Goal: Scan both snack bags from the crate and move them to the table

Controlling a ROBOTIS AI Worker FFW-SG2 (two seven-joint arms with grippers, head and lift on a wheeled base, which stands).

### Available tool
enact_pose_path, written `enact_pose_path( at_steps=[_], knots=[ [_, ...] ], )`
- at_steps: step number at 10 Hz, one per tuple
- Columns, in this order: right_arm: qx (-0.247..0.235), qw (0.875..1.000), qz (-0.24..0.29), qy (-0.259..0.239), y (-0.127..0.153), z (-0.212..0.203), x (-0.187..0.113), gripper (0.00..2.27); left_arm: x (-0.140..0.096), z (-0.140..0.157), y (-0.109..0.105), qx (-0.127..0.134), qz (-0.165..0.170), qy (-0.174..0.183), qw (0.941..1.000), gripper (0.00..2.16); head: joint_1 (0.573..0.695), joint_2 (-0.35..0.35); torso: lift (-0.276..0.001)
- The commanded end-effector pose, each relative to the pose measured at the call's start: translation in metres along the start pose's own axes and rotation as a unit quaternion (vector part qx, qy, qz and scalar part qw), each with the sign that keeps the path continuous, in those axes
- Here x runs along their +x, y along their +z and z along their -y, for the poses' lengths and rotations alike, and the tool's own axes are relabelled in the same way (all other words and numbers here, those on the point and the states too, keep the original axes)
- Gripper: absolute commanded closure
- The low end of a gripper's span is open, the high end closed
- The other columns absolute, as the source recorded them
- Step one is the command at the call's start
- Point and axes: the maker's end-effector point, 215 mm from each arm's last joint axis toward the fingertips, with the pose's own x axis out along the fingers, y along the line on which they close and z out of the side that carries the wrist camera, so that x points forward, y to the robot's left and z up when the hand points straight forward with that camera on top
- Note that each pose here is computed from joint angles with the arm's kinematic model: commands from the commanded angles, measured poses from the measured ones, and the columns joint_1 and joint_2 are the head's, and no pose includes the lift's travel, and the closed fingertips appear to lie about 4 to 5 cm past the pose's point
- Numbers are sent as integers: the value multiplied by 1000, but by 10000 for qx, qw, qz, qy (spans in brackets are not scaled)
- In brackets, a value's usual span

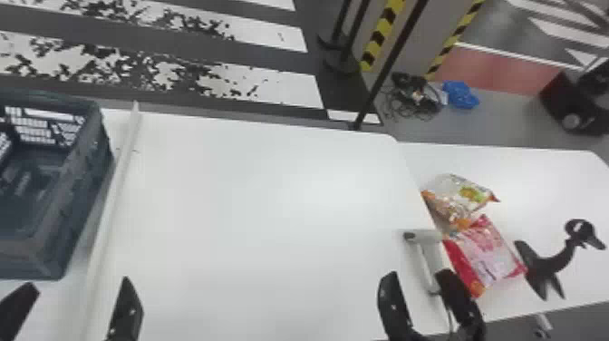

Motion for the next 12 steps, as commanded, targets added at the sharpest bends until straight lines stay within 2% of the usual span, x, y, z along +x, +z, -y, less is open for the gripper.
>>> enact_pose_path(
  at_steps=[1,12],
  knots=[
    [-10,10000,24,1,1,1,0,80,0,0,0,-3,5,2,10000,56,695,-322,-87],
    [-123,9993,364,14,23,6,-8,80,2,8,7,-66,67,-45,9999,56,695,-350,-87]
  ],
)
